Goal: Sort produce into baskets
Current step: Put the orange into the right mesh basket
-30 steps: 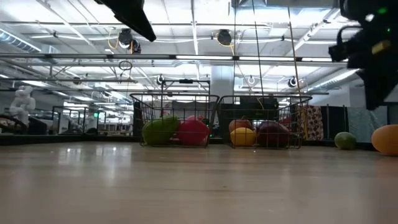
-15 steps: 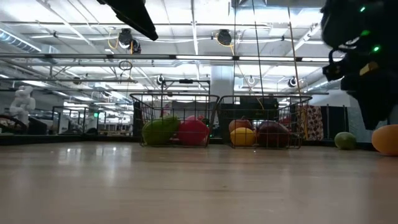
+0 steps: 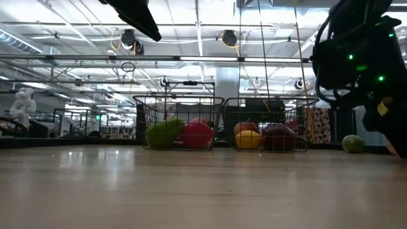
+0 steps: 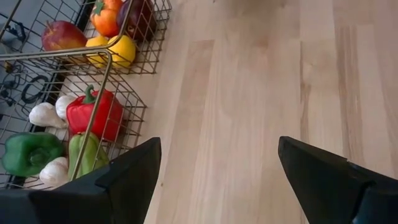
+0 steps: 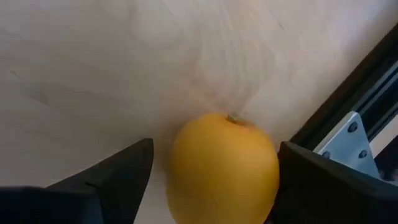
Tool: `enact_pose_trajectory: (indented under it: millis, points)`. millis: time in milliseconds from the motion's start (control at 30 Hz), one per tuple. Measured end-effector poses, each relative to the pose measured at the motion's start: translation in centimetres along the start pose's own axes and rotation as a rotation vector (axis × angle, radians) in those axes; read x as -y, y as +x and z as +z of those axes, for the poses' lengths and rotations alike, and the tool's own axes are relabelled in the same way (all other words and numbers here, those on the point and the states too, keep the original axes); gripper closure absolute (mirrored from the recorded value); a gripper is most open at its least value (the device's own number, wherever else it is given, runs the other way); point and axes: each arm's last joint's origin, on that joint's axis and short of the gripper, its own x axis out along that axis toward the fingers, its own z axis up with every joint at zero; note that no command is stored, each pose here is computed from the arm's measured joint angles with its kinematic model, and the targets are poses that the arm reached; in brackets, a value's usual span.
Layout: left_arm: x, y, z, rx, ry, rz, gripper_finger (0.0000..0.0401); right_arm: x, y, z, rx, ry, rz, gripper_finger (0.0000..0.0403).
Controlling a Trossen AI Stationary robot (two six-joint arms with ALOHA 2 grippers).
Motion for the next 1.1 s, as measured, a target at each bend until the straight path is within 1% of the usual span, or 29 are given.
enact_pose_trajectory:
  millis: [167, 267, 367, 600, 667, 733, 867, 1000, 1100]
  points:
    - [0.0, 0.0, 0.2, 0.016, -0.011, -0.004, 0.007, -0.4, 0.2, 0.1, -0.019, -0.032, 0.021, 0.0065]
    - [0.1, 0.0, 0.5, 0.044, -0.002, -0.012, 0.007, -0.4, 0.2, 0.1, -0.033, -0.036, 0.03, 0.0074]
    - [0.2, 0.0, 0.7, 0.064, 0.011, -0.017, 0.007, -0.5, 0.2, 0.1, -0.04, -0.041, 0.035, 0.0097]
    - [0.2, 0.0, 0.7, 0.067, 0.009, -0.018, 0.007, -0.5, 0.2, 0.1, -0.039, -0.053, 0.034, 0.0165]
    - [0.2, 0.0, 0.7, 0.067, 0.009, -0.018, 0.007, -0.5, 0.2, 0.1, -0.038, -0.053, 0.035, 0.0172]
    - [0.2, 0.0, 0.7, 0.067, 0.009, -0.018, 0.007, -0.6, 0.0, 0.2, -0.03, -0.059, 0.046, 0.017]
    - [0.2, 0.0, 0.7, 0.067, 0.01, -0.018, 0.007, -1.8, -1.1, 0.8, 0.061, -0.128, 0.145, 0.0155]
    - [0.2, 0.0, 0.7, 0.067, 0.009, -0.018, 0.007, -3.5, -3.4, 1.9, 0.224, -0.197, 0.273, 0.0152]
    - [0.2, 0.0, 0.7, 0.066, 0.007, -0.017, 0.007, -4.3, -5.6, 2.8, 0.342, -0.255, 0.338, 0.0151]
